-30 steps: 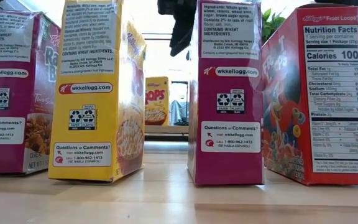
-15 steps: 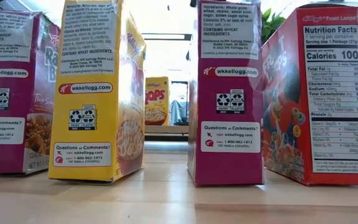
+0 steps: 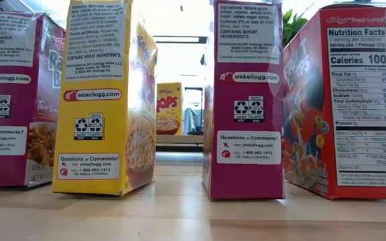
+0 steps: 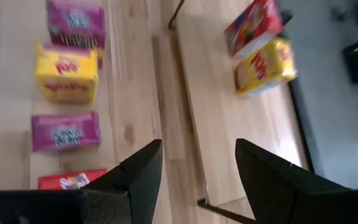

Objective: Stack cereal on shelf
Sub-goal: Put the purple cereal box on the shelf

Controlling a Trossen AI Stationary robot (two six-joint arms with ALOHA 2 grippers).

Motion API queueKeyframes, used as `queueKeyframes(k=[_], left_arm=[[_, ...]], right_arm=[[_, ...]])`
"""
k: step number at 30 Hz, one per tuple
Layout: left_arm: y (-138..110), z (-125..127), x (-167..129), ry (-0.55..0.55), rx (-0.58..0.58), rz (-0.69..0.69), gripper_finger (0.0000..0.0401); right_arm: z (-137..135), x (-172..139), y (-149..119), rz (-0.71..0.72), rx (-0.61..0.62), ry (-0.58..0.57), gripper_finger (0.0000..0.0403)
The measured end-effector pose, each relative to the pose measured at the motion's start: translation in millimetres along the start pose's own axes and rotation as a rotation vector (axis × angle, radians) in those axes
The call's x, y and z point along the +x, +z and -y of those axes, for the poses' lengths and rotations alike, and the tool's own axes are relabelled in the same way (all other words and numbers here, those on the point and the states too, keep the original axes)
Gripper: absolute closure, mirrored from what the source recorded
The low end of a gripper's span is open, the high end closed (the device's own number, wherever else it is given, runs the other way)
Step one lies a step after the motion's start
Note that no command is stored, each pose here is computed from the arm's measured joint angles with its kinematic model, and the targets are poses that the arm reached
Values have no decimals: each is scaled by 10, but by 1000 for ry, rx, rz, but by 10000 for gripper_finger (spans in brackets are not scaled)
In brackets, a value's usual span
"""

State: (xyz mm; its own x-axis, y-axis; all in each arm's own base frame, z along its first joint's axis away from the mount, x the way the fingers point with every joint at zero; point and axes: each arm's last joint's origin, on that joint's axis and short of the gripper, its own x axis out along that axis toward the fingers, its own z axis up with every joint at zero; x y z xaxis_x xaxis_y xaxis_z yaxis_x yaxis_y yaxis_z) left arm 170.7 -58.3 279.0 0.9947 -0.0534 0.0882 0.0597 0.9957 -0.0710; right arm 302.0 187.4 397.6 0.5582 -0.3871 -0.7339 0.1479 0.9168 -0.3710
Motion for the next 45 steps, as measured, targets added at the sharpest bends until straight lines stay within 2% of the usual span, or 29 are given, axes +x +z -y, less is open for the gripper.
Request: queueKeyframes(k=[3, 6, 10, 13, 15, 17, 19, 21, 23, 25, 30, 33, 35, 40, 45], left_arm=[[0, 0, 0, 0, -1, 0, 206], [2, 0, 0, 0, -10, 2, 206], [3, -1, 0, 1, -10, 3, 206], [5, 0, 0, 0, -8, 5, 206], [8, 0, 0, 0, 3, 8, 206], [8, 0, 0, 0, 6, 8, 206], [8, 0, 0, 0, 3, 8, 206], [12, 0, 1, 0, -26, 12, 206], [50, 3, 3, -4, -104, 49, 206], [117, 23, 47, -17, -166, 53, 206], [255, 231, 275, -78, -127, -138, 206], [372, 394, 435, -36, -63, -303, 206], [423, 461, 493, 38, -44, -424, 206], [430, 512, 526, 233, -200, -710, 205], [283, 497, 459, 387, -389, -858, 205]], right_arm=[[-61, -110, -48, 46, 13, -18, 208], [47, -133, -195, 40, 30, -57, 208], [390, -17, -669, -57, 138, -116, 208], [679, 48, -1007, -17, 297, -111, 208], [786, 132, -1140, 61, 426, -2, 208], [813, 260, -1212, 166, 524, 198, 208], [790, 390, -1221, 311, 569, 437, 208], [735, 522, -1250, 430, 563, 614, 208], [688, 634, -1287, 485, 561, 694, 208], [660, 693, -1323, 497, 560, 702, 208], [621, 743, -1361, 470, 532, 648, 208], [623, 741, -1360, 478, 521, 639, 208], [623, 740, -1361, 478, 520, 639, 208], [620, 754, -1380, 456, 510, 630, 208], [616, 769, -1402, 441, 471, 611, 208]])
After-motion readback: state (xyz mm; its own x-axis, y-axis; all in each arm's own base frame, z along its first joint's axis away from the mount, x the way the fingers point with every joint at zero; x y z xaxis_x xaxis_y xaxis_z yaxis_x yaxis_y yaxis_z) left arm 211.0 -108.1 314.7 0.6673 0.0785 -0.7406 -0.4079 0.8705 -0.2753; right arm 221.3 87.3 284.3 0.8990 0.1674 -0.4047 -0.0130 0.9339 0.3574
